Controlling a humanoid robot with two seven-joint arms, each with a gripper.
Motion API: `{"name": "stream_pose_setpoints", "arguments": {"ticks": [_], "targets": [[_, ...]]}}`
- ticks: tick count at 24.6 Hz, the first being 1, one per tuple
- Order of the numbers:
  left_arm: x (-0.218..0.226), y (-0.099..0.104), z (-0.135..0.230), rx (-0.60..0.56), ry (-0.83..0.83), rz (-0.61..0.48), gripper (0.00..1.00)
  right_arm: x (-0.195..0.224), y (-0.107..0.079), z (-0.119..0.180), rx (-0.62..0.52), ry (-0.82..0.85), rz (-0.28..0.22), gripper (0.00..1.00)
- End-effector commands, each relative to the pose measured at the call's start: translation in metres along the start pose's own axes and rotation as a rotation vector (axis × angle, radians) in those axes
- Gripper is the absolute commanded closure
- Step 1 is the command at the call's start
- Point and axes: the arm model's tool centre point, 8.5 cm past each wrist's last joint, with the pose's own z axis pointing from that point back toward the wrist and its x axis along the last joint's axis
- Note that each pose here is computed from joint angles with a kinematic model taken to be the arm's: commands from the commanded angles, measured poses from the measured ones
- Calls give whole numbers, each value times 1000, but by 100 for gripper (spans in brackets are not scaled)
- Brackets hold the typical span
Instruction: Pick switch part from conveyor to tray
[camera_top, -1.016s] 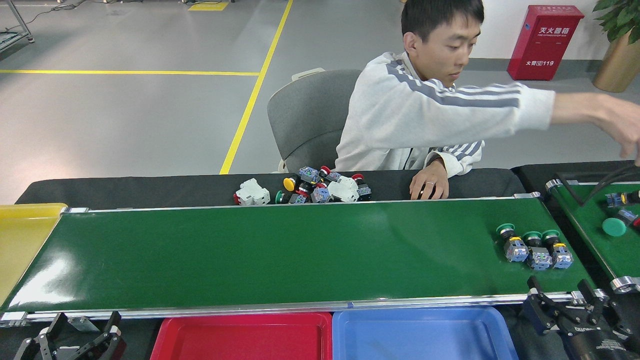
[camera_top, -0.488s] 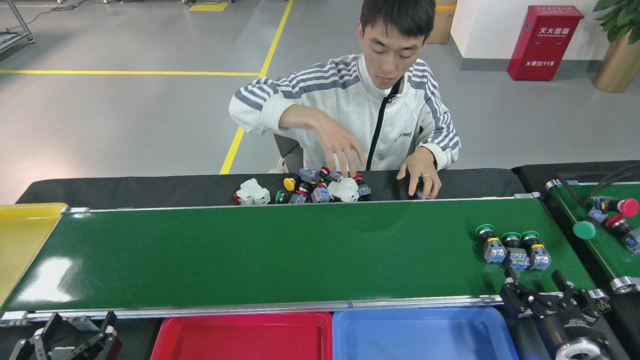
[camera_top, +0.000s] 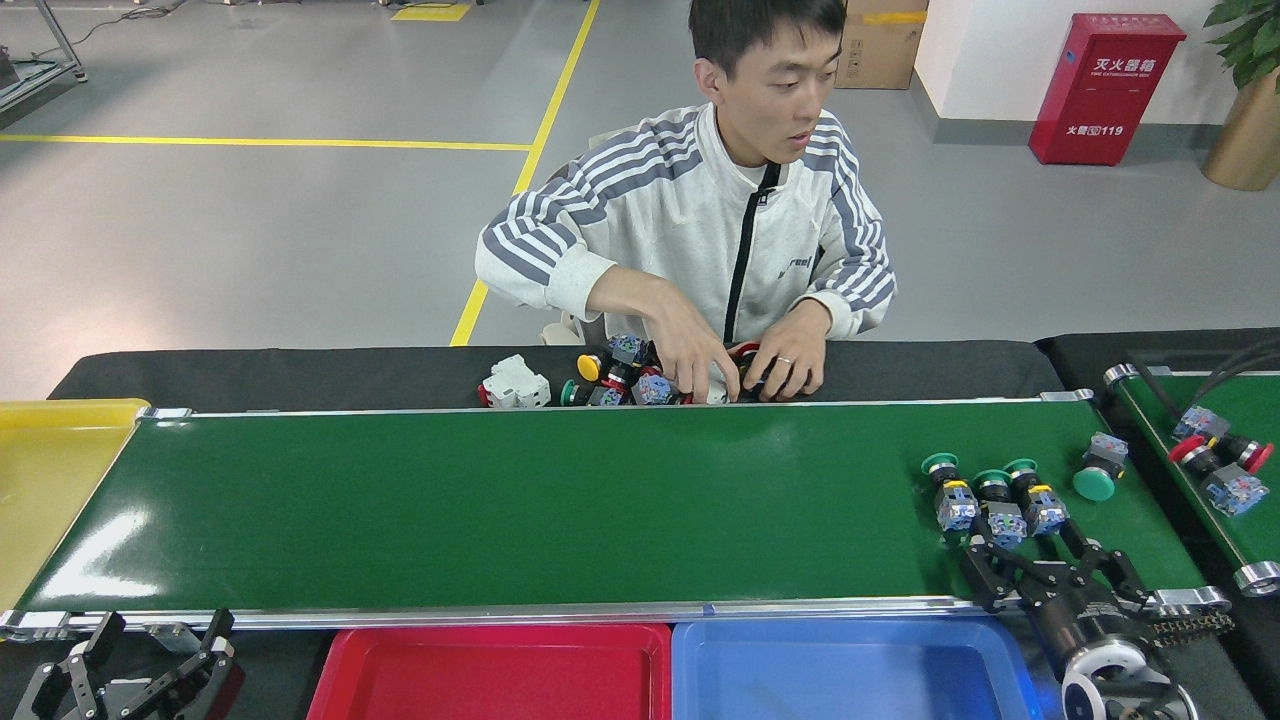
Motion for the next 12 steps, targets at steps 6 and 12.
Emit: {"name": "stream_pose_setpoints", "arguments": {"ticks": [6,12], "targets": [[-3,6,-2,20,-1,-12,0,0,-13,-13,-13,3,7,6],[0,7,-3,25,-6,-10,0,10,-13,-15,3,-52,71,51]]}}
